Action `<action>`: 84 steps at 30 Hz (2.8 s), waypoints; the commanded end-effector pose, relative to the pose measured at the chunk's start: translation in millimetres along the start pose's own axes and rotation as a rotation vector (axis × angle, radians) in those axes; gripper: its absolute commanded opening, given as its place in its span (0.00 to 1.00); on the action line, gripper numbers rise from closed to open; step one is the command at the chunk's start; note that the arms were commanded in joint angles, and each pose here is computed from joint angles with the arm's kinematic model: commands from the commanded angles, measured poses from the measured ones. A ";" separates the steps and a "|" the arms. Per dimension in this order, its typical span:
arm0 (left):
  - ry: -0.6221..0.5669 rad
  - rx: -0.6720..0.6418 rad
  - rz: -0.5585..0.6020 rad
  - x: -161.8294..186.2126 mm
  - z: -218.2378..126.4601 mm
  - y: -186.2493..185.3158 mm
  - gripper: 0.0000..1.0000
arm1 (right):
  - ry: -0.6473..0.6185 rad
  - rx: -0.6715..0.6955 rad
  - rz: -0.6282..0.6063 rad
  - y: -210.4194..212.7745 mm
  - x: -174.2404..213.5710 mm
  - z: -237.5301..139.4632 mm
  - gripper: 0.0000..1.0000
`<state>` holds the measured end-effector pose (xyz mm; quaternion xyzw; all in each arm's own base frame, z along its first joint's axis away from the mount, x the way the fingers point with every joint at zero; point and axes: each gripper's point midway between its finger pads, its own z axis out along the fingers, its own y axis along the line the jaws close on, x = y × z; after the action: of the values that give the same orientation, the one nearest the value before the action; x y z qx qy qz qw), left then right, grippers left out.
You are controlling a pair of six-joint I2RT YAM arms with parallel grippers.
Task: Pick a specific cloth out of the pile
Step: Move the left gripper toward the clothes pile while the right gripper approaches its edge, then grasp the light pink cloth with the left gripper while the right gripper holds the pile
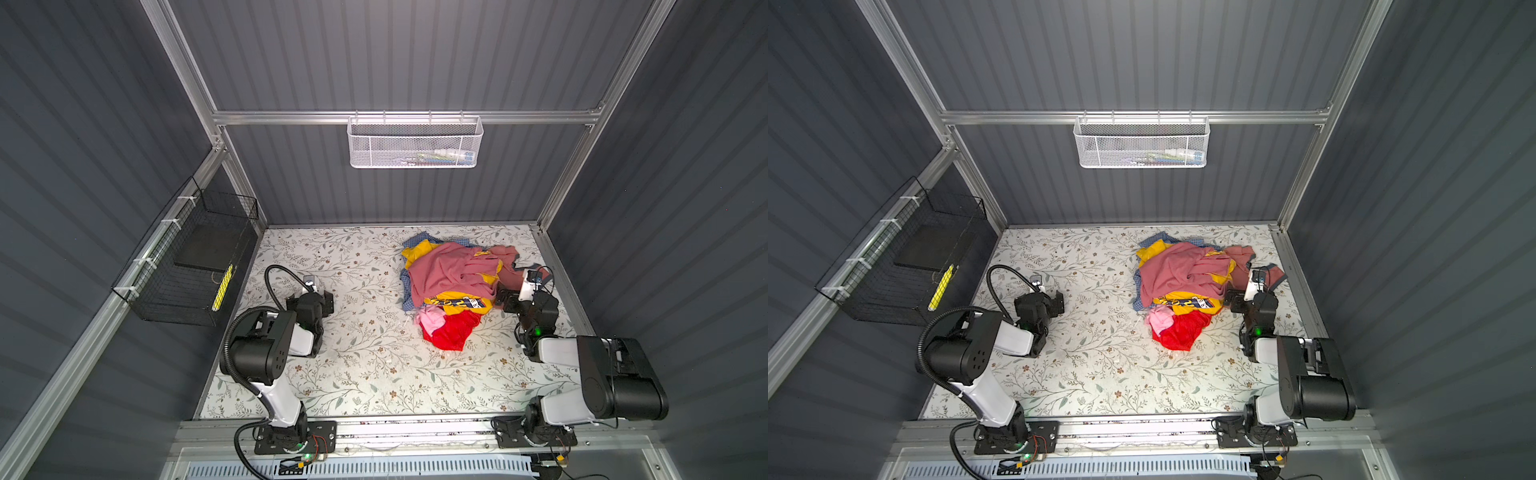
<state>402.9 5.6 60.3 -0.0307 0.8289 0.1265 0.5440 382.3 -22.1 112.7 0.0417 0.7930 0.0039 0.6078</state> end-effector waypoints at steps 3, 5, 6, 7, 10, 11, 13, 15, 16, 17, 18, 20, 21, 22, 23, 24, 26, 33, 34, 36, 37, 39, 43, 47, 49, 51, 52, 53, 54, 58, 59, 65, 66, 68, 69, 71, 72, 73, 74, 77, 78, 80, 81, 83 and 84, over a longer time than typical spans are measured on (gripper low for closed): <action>0.062 -0.076 -0.088 -46.3 -14.9 20.8 1.00 | -0.042 0.054 0.064 -16.1 -19.7 -8.7 0.99; 0.083 -0.045 -0.113 -63.9 -24.5 19.3 1.00 | -0.011 0.087 0.117 -25.2 -30.3 -17.2 0.99; 0.083 -0.015 -0.125 -68.8 -29.0 15.8 1.00 | 0.008 0.102 0.153 -29.3 -32.8 -21.1 0.99; 0.074 0.009 -0.147 -74.9 -34.7 12.2 0.99 | 0.009 0.107 0.193 -32.6 -39.9 -27.3 0.99; 0.059 0.113 -0.207 -87.3 -51.6 -7.5 0.98 | -0.015 0.084 0.260 -30.6 -54.2 -43.2 0.99; 0.064 0.149 -0.205 -88.8 -57.4 -17.9 0.97 | -0.015 0.076 0.284 -29.2 -55.4 -47.4 0.99; 0.071 0.225 -0.156 -92.8 -74.1 -48.9 0.97 | -0.018 0.046 0.334 -23.7 -55.7 -55.0 0.99; 0.088 0.300 -0.134 -90.8 -88.6 -75.4 0.96 | -0.028 0.007 0.391 -17.2 -54.5 -60.4 0.99; 0.097 0.346 -0.137 -88.6 -97.5 -90.7 0.96 | -0.029 -0.022 0.417 -12.0 -52.5 -62.7 0.99; 0.104 0.387 -0.138 -86.1 -106.3 -104.2 0.96 | -0.034 -0.047 0.435 -7.9 -52.2 -64.4 0.99; 0.110 0.423 -0.128 -83.1 -114.5 -116.7 0.96 | -0.035 -0.072 0.454 -3.9 -51.6 -65.6 0.99; 0.119 0.502 -0.094 -77.4 -134.6 -144.6 0.97 | -0.028 -0.115 0.488 3.3 -48.1 -67.2 0.99; 0.122 0.539 -0.076 -74.7 -144.8 -158.4 0.97 | -0.030 -0.144 0.494 7.9 -48.0 -68.1 0.99; 0.128 0.579 -0.063 -72.0 -155.5 -172.5 0.97 | -0.034 -0.170 0.503 11.7 -47.6 -69.4 0.99; 0.130 0.619 -0.054 -69.6 -165.8 -186.4 0.97 | -0.043 -0.191 0.516 14.9 -47.1 -70.5 0.99; 0.129 0.651 -0.048 -67.3 -173.9 -198.0 0.97 | -0.052 -0.208 0.526 16.9 -47.5 -71.5 0.99; 0.140 0.730 -0.024 -59.4 -192.3 -228.0 0.97 | -0.051 -0.224 0.552 19.4 -44.5 -71.8 0.99; 0.225 0.959 0.083 -33.9 -241.7 -304.3 0.92 | -0.028 -0.271 0.577 27.5 -42.3 -71.6 0.99; 0.224 0.976 0.084 -34.4 -245.3 -309.2 0.92 | -0.029 -0.268 0.578 26.8 -42.1 -71.8 0.99; 0.231 1.015 0.084 -34.2 -251.0 -317.5 0.92 | -0.027 -0.265 0.574 26.8 -41.3 -72.3 0.99; 0.237 1.038 0.087 -33.6 -253.3 -322.3 0.92 | -0.027 -0.262 0.571 26.3 -41.1 -72.5 0.99; 0.262 1.077 0.112 -30.2 -256.6 -333.0 0.92 | -0.024 -0.261 0.565 26.3 -40.8 -72.6 0.99; 0.315 1.090 0.156 -20.8 -254.0 -348.3 0.92 | -0.023 -0.267 0.555 27.6 -41.7 -73.9 0.99; 0.345 1.092 0.173 -16.9 -250.9 -357.8 0.90 | -0.017 -0.261 0.542 27.3 -39.1 -75.8 0.99; 0.371 1.075 0.187 -12.9 -245.6 -362.7 0.86 | -0.014 -0.256 0.534 26.9 -37.1 -77.2 0.99; 0.401 1.054 0.184 -9.2 -239.2 -365.4 0.84 | -0.014 -0.252 0.528 26.5 -36.4 -78.4 0.99; 0.412 1.044 0.179 -7.5 -235.5 -366.1 0.83 | -0.014 -0.250 0.524 26.3 -35.8 -79.0 0.99; 0.418 1.033 0.172 -8.0 -232.3 -366.4 0.81 | -0.012 -0.249 0.520 26.2 -35.3 -79.6 0.99; 0.424 1.027 0.168 -7.4 -229.7 -366.7 0.79 | -0.010 -0.248 0.517 26.4 -34.8 -79.9 0.99; 0.433 0.990 0.145 -6.9 -220.9 -364.4 0.73 | -0.002 -0.244 0.502 26.2 -32.7 -81.4 0.99; 0.438 0.970 0.146 -5.9 -217.9 -362.5 0.72 | -0.001 -0.246 0.498 26.8 -32.7 -81.6 0.99; 0.429 0.935 0.125 -9.1 -211.8 -359.1 0.63 | 0.005 -0.251 0.494 27.9 -31.6 -81.9 0.99; 0.427 0.933 0.121 -9.1 -211.0 -358.9 0.61 | 0.006 -0.252 0.494 27.9 -31.6 -81.9 0.99; 0.425 0.922 0.114 -9.5 -208.2 -357.9 0.52 | 0.010 -0.257 0.493 29.1 -30.6 -82.2 0.99; 0.423 0.917 0.110 -9.9 -206.1 -357.4 0.48 | 0.010 -0.259 0.490 29.3 -30.5 -82.3 0.99; 0.416 0.893 0.104 -11.3 -199.9 -353.4 0.41 | 0.010 -0.260 0.488 29.7 -30.9 -82.7 0.99; 0.414 0.886 0.104 -11.6 -197.3 -352.3 0.39 | 0.009 -0.260 0.488 29.6 -31.4 -83.1 0.99; 0.409 0.878 0.108 -12.1 -194.0 -350.6 0.35 | 0.009 -0.257 0.487 29.1 -31.2 -83.3 0.99; 0.401 0.875 0.115 -14.2 -192.2 -350.1 0.31 | 0.009 -0.258 0.484 29.5 -31.4 -83.6 0.99; 0.390 0.889 0.146 -18.9 -193.4 -351.4 0.16 | 0.007 -0.254 0.481 28.9 -31.9 -84.5 0.99; 0.387 0.901 0.152 -20.6 -195.3 -352.8 0.13 | 0.008 -0.254 0.480 29.2 -31.8 -84.6 0.99; 0.391 0.918 0.160 -19.7 -198.4 -353.9 0.05 | 0.009 -0.252 0.482 28.6 -31.5 -84.8 0.99; 0.394 0.923 0.158 -19.3 -199.1 -353.6 0.01 | 0.009 -0.251 0.481 28.7 -31.4 -84.9 0.99; 0.397 0.935 0.160 -17.5 -201.8 -352.7 0.00 | 0.010 -0.251 0.482 28.6 -30.5 -85.1 0.99; 0.395 0.937 0.161 -17.7 -202.4 -352.0 0.00 | 0.012 -0.252 0.481 28.8 -30.2 -85.1 0.99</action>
<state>297.1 -385.3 88.8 0.2441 0.8858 -0.2245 0.3245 312.2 7.1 169.1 0.1588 0.7538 0.2493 0.5869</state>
